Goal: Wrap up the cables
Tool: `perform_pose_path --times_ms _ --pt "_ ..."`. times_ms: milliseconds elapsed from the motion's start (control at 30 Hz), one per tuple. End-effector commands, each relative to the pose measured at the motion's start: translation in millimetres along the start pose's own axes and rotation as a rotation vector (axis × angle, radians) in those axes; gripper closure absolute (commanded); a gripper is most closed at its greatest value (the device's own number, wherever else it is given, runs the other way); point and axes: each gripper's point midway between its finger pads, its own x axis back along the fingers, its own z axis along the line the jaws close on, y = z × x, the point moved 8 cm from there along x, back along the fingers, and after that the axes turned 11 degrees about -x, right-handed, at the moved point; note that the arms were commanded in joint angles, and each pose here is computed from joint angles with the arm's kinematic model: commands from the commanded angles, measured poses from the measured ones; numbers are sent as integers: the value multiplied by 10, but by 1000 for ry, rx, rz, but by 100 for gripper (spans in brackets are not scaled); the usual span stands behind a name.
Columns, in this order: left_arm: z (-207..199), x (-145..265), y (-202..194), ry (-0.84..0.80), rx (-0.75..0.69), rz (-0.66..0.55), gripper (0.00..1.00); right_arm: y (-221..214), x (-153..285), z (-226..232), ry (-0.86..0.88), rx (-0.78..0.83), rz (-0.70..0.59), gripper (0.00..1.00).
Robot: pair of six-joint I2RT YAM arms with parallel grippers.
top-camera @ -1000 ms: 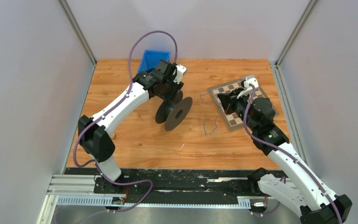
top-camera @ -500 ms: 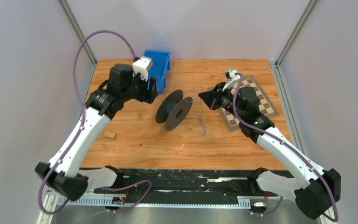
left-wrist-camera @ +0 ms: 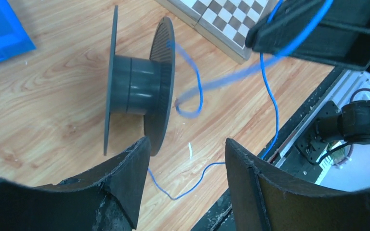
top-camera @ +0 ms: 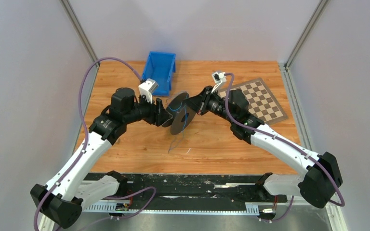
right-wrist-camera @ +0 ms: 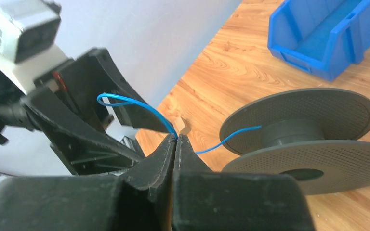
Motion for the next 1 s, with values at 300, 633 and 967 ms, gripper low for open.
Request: perform_pose_path --times_ms 300,633,967 --pt "-89 40 187 -25 62 -291 38 262 51 335 108 -86 -146 100" --pt "-111 -80 221 -84 174 -424 43 278 149 431 154 -129 -161 100" --pt "-151 -65 301 -135 194 -555 40 290 211 477 169 -128 -169 100"
